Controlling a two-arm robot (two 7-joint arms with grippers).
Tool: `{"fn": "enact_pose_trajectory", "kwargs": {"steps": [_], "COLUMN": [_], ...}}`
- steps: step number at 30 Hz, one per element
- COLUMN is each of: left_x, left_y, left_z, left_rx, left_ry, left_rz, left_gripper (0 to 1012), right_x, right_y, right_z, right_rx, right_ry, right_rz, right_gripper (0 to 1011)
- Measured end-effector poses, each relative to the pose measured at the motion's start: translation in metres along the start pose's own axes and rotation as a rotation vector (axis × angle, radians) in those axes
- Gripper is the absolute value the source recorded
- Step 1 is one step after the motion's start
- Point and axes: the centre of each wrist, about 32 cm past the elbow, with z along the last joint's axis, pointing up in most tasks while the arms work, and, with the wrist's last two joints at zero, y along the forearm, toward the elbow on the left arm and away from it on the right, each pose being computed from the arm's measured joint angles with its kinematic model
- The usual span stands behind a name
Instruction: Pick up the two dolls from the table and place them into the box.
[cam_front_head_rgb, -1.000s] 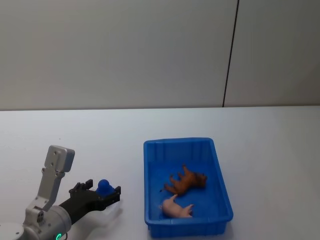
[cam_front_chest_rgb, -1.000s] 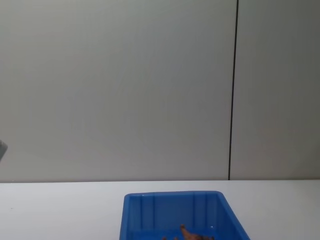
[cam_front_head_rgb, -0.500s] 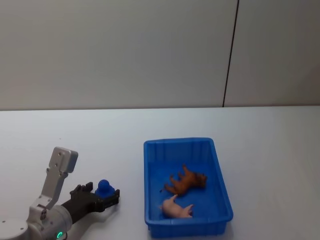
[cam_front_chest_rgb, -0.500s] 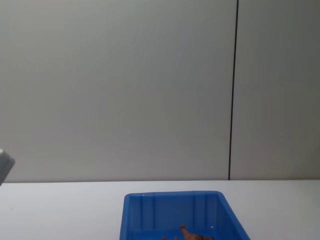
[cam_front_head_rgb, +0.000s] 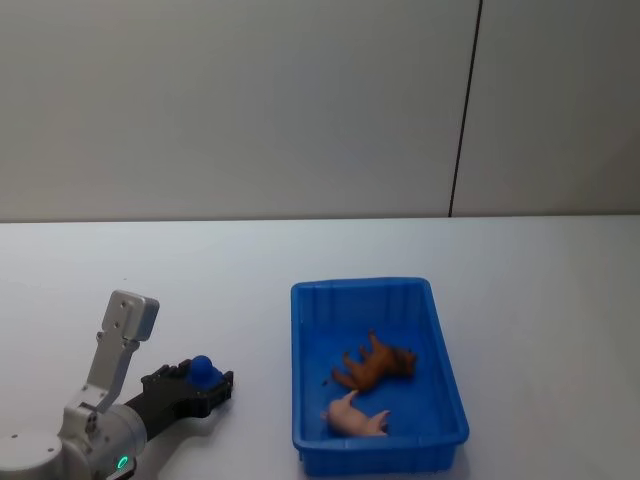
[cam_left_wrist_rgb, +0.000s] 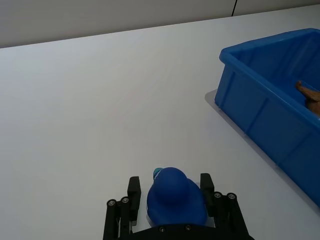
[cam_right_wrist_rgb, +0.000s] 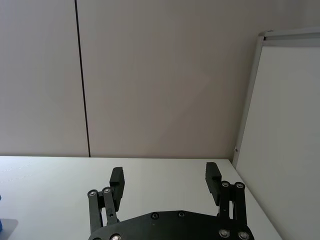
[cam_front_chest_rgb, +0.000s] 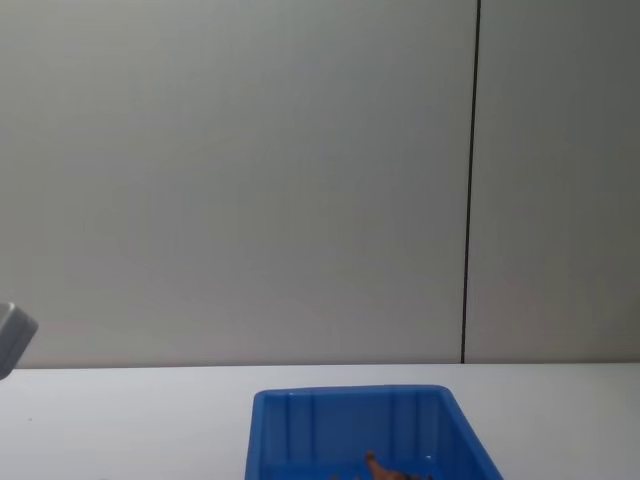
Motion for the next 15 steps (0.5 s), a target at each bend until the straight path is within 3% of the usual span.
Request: {"fn": "enact_pose_trajectory", "kwargs": {"steps": [2,15], "left_x": [0.0005,0.001], "left_y": [-0.0012,-0.0028], "left_z": [-0.0004,-0.0018], "left_rx": [0.002,-0.002], "left_ry": [0.0,-0.004], "left_rz": [0.001,0.002], "left_gripper": [721,597], "right_x": [0.0,0.0], "right_y": [0.0,0.0], "right_z": [0.0,0.0], "right_rx": [0.0,0.0], "right_ry": [0.0,0.0], "right_rz": [0.0,0.0], "right_gripper": [1001,1001]}}
